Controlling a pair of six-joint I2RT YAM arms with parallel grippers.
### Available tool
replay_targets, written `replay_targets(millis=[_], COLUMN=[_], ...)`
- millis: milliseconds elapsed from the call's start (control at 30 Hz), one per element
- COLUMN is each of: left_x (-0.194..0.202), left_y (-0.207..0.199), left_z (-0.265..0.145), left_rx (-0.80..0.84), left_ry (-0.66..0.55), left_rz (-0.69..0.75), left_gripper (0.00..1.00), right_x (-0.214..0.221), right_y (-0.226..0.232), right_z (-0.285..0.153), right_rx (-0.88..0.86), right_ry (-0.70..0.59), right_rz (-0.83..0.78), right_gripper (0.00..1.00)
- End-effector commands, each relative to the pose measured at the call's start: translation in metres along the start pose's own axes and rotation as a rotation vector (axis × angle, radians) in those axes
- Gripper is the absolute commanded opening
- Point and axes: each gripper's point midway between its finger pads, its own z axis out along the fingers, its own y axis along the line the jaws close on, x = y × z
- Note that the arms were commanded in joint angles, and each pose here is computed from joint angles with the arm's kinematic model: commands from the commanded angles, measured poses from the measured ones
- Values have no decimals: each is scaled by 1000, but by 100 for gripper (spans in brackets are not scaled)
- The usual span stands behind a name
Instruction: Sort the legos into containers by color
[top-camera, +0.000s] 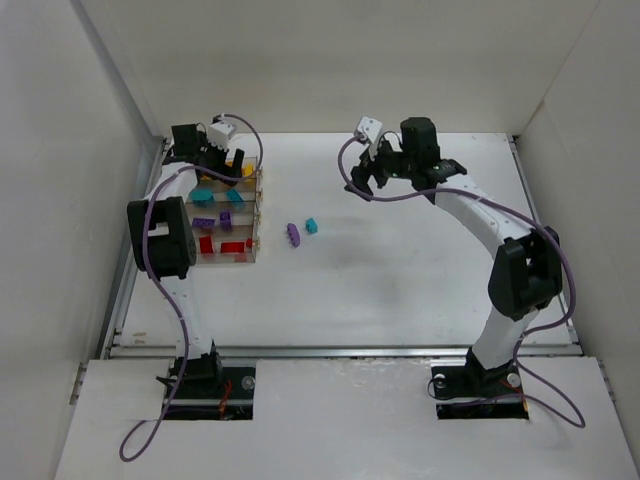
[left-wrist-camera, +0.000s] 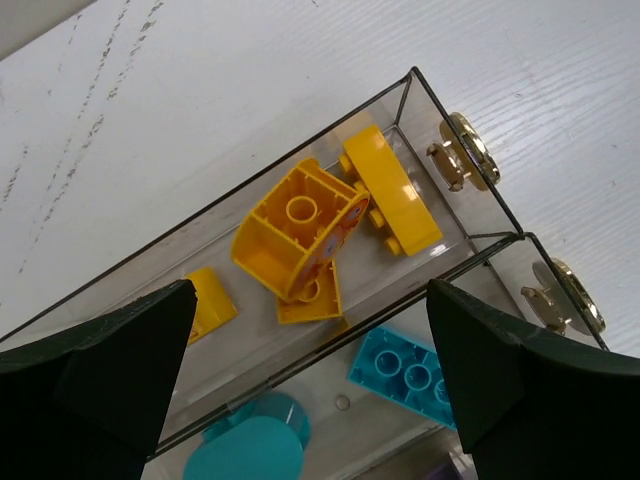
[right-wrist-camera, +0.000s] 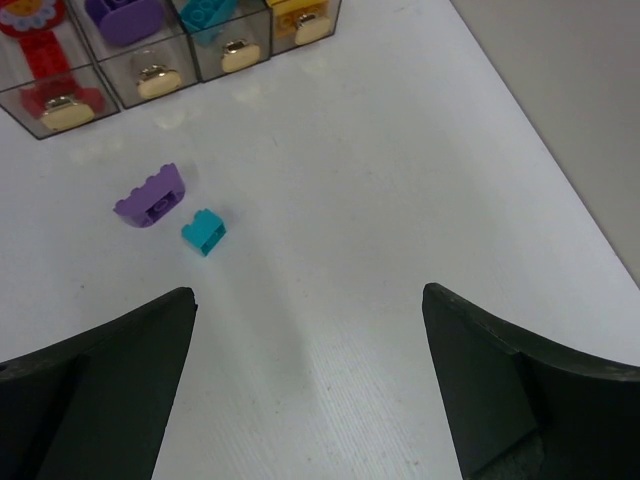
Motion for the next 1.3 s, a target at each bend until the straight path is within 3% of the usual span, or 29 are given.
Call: replay_targets(millis=[0, 167, 333, 433, 500, 567, 633, 667, 733, 767, 1000, 1100, 1267], left_x=[-47, -96, -111, -111, -109, -97, -84, -78, -60, -56, -20, -8, 27], left_y=[1, -20, -81, -121, -138, -169, -194, -216, -235, -250, -284, -295, -289], left_z=[-27, -65, -90, -98, -99, -98, -100, -97, -94, -93, -66, -58, -44], left_rx=[11, 19, 115, 185, 221, 312, 389, 436, 484, 524, 731, 829, 857], left_ry=[-98, -176, -151, -151, -140, -99, -88, -76, -50, -63, -51, -14, 44], left_rz=[34, 159, 415, 439, 467, 536, 691, 759, 853, 945, 1289, 1333, 1417], left_gripper=[100, 99, 99, 99, 99, 99, 93, 88, 73, 72, 72, 72, 71], right_x=[-42, -52, -71, -88, -85, -92, -93, -78, -92, -79, -66, -68, -65], right_y=[-19, -38, -81, -108, -120, -120, -112, -110, -109, -105, -87, -85, -78], right_z=[-16, -33, -69, -96, -104, -110, -108, -108, -126, -124, -130, -137, -142], right_rx=[163, 312, 628, 822, 926, 929, 870, 873, 881, 866, 809, 822, 821], right_ry=[-35, -16, 15, -1, -14, -61, -95, -88, -205, -202, -211, -219, -221], right_rz=[-61, -78, -88, -47, 60, 115, 121, 151, 201, 224, 237, 236, 245], right_gripper=[100, 100, 100, 100, 100, 100, 100, 100, 100, 100, 100, 100, 100])
